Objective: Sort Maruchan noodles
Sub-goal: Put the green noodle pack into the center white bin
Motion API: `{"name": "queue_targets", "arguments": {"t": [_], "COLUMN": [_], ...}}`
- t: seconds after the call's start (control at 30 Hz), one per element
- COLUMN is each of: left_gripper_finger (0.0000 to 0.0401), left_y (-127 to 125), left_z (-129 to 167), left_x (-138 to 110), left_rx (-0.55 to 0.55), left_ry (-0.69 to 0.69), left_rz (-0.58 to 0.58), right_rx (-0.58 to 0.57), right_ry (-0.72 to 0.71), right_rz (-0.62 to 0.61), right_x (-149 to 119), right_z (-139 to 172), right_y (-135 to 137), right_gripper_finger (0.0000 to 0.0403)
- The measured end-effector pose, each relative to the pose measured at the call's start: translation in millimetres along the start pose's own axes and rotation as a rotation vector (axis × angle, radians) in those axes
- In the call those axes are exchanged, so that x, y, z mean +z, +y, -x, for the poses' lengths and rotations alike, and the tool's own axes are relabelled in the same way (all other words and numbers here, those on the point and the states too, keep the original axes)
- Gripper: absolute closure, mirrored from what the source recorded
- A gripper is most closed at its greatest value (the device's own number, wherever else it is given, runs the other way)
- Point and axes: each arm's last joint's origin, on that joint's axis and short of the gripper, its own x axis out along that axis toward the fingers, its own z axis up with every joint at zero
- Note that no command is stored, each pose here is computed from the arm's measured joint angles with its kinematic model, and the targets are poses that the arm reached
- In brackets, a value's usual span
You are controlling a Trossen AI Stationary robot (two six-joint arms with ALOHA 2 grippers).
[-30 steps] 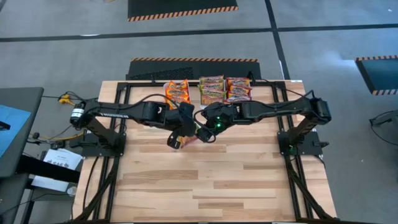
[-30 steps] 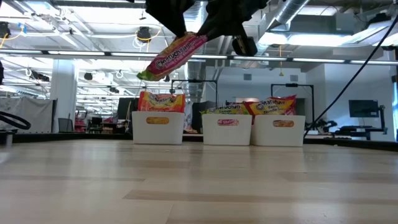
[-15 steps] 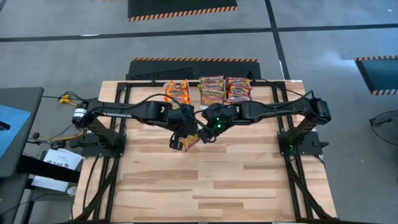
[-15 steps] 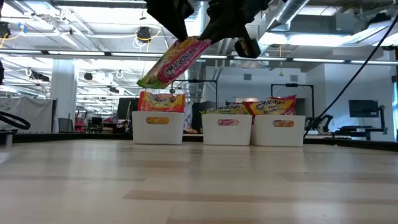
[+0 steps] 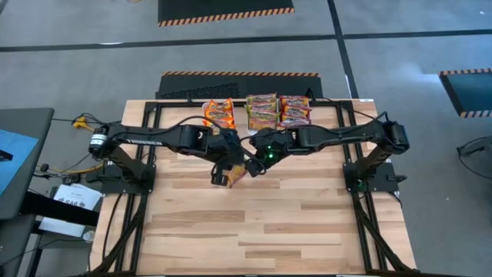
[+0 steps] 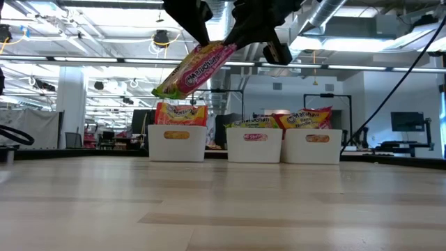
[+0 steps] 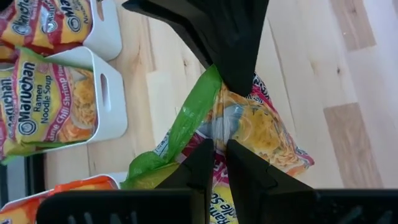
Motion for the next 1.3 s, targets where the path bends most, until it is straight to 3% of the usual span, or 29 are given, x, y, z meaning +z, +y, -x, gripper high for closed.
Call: {"name": "queue_targets", "arguments": {"t": [0.27, 0.43, 0.57, 0.8, 1.3], "left_gripper_finger": [0.0373, 0.0359, 0.0346, 0.0347, 0.0349], "left_y": [4.9, 12.2, 18.7, 21.9, 30.7], "left_z": [12.0, 9.8, 12.7, 30.7, 100.8], "left_x": [-8.8, -19.5, -23.6, -25.9, -33.5], "left_rx": [0.072, 0.033, 0.073, 0.003, 0.049], "left_ry": [0.059, 0.149, 0.168, 0.110, -0.155], "left_rz": [0.024, 0.068, 0.151, 0.228, 0.315], "right_rx": [-0.009, -0.010, -0.019, -0.049, -0.161], "right_ry": [0.014, 0.009, -0.002, 0.007, -0.173], "right_rz": [0.004, 0.006, 0.026, 0.050, 0.178], "right_x": [-4.8, -4.8, -4.4, -2.0, 44.4], "right_z": [-0.4, -0.4, -0.4, 11.2, 77.8], "right_y": [1.8, 2.0, 1.6, -2.6, -39.0], "right_gripper_finger": [0.0394, 0.0394, 0.0394, 0.0394, 0.0394]}}
